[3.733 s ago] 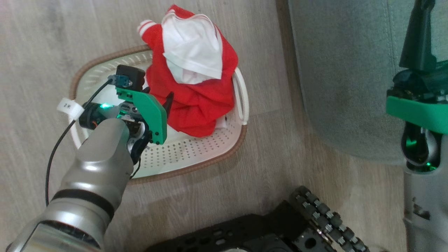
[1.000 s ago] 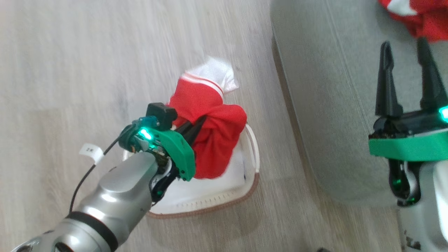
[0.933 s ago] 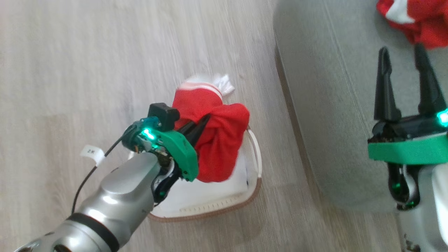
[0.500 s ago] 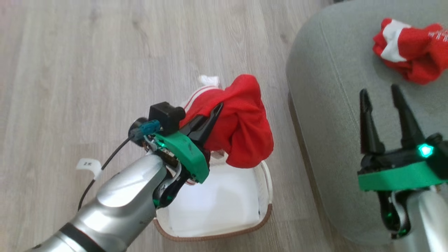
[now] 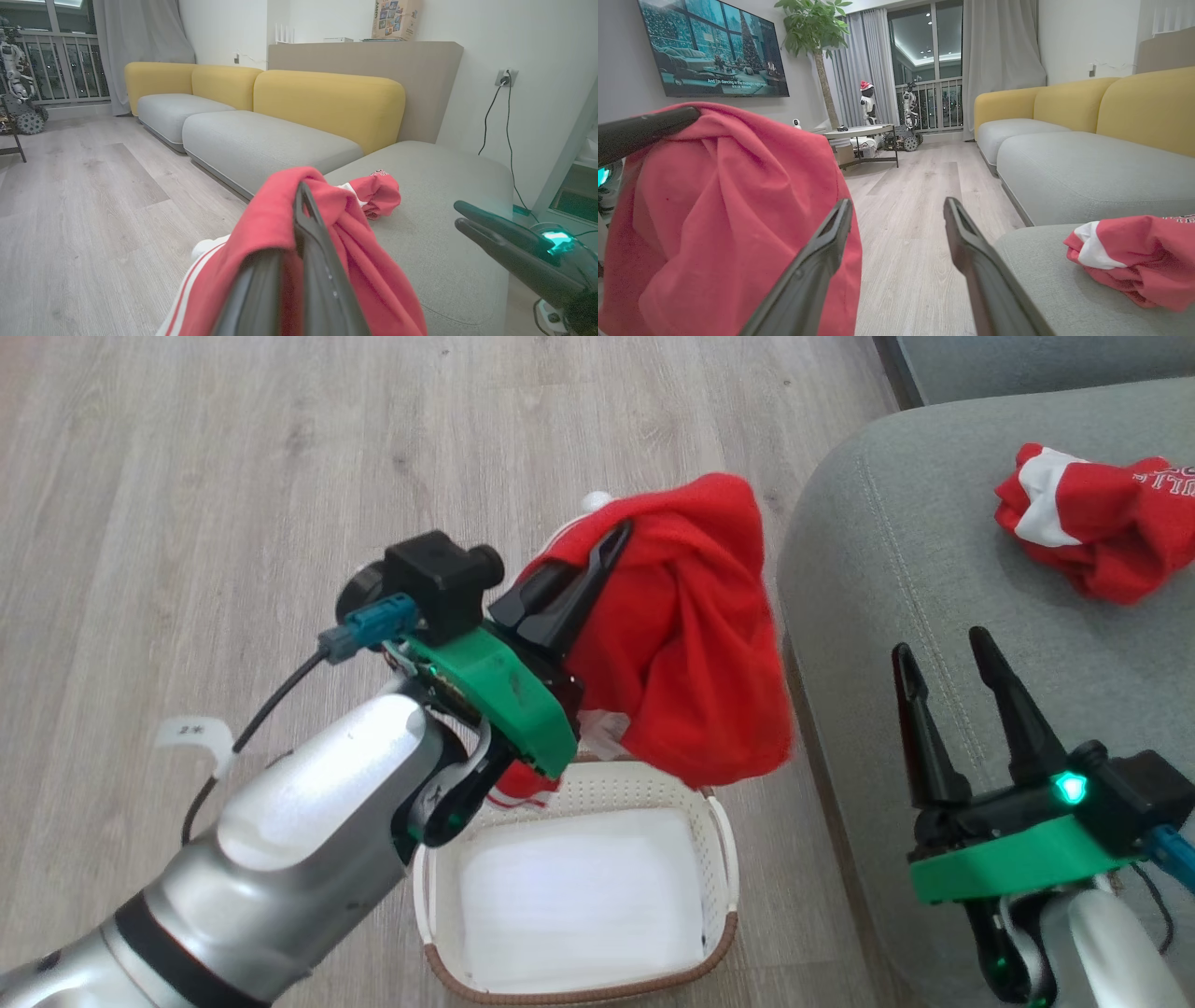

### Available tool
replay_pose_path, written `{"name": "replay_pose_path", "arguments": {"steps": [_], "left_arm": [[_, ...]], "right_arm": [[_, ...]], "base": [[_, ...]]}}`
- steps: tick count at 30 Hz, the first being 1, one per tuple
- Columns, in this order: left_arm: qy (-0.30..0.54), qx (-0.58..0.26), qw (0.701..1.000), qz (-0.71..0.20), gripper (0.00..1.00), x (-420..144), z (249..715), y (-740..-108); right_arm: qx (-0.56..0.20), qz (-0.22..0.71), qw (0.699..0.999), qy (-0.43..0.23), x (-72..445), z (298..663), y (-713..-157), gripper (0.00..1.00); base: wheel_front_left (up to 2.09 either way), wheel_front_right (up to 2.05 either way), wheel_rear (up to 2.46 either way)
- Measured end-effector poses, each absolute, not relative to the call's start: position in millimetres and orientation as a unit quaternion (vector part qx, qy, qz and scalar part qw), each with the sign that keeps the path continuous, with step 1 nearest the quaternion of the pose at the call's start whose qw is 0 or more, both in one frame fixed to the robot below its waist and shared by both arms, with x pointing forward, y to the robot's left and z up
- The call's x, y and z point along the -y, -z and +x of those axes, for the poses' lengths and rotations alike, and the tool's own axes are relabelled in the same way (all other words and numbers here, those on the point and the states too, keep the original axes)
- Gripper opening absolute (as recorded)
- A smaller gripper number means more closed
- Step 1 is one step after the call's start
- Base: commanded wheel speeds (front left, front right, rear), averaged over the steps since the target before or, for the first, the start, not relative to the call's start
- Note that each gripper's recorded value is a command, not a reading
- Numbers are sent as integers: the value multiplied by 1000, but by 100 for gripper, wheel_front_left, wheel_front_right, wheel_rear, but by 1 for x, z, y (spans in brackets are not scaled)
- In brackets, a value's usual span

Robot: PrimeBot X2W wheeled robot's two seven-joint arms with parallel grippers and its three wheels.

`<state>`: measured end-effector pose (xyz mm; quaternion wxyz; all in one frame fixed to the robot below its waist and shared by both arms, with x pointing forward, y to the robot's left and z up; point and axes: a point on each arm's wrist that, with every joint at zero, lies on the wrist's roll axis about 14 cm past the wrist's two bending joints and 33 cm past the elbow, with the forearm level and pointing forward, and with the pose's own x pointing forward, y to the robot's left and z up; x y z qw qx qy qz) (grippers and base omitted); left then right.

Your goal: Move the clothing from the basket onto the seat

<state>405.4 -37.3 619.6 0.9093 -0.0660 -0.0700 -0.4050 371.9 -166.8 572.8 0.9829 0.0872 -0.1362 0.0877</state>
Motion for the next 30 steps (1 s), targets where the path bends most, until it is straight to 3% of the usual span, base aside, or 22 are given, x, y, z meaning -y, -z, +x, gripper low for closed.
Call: {"name": "replay_pose_path", "arguments": {"steps": [10,20,30], "left_arm": [[406,72,909,-66,0,41,405,-625],[407,65,909,-64,0,41,404,-619],[414,67,905,-68,0,43,390,-623]], "right_arm": [[132,107,977,-132,139,368,-573,100],[150,121,953,-234,76,376,-596,100],[88,94,955,-268,49,390,-563,100]], "base": [[0,0,0],[0,0,0],[0,0,0]]}}
